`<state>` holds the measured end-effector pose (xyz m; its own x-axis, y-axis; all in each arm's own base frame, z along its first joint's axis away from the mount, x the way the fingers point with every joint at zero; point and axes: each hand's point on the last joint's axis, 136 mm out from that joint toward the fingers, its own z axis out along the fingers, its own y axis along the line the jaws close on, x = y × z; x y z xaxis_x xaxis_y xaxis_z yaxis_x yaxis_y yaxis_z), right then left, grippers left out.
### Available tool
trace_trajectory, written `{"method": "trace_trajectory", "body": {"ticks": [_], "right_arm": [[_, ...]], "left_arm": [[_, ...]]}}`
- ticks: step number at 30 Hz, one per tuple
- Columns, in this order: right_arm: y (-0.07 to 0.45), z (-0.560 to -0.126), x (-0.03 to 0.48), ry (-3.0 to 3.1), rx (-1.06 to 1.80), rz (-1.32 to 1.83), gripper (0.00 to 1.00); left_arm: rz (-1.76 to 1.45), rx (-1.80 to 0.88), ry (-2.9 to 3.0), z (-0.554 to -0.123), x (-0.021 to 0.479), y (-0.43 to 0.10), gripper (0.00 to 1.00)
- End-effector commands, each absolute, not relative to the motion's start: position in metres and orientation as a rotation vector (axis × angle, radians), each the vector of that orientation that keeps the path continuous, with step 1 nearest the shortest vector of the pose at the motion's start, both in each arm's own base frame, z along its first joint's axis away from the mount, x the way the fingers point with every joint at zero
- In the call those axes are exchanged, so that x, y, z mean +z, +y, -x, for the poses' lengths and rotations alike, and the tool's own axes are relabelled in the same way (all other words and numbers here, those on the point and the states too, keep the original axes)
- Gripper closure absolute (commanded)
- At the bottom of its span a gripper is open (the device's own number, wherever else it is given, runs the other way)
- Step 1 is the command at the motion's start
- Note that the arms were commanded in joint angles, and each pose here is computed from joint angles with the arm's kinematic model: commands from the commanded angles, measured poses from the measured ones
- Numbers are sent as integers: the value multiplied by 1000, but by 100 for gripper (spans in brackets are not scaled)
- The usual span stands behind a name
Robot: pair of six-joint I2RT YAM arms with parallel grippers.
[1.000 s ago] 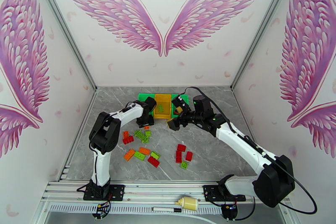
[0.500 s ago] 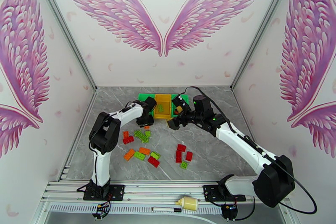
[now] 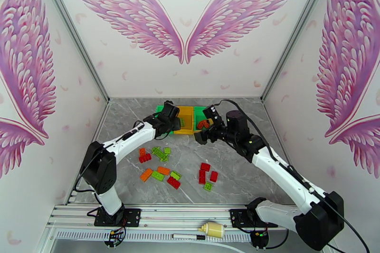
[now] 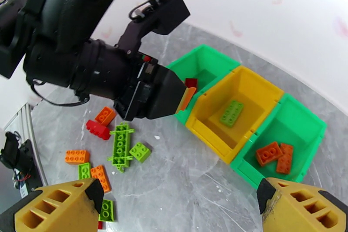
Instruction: Sort the legos into containers by color
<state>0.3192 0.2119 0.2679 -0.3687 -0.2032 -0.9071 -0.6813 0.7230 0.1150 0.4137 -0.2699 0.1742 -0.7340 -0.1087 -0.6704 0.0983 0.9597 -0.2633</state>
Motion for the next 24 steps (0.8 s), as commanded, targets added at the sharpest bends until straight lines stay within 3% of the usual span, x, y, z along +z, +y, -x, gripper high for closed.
{"method": "trace_trajectory", "body": {"ticks": [1,10,24], "right_arm": [[190,-326,272,1932,536,533,1],[157,-325,260,2003,504,360,1],[145,-316,250,2045,498,317,1]], "left_arm": [[-92,-430,2251,-428,194,-300,69],[-192,-503,2291,-446,168,-359,69],[-193,-536,2342,-496,137,-398,69]]}}
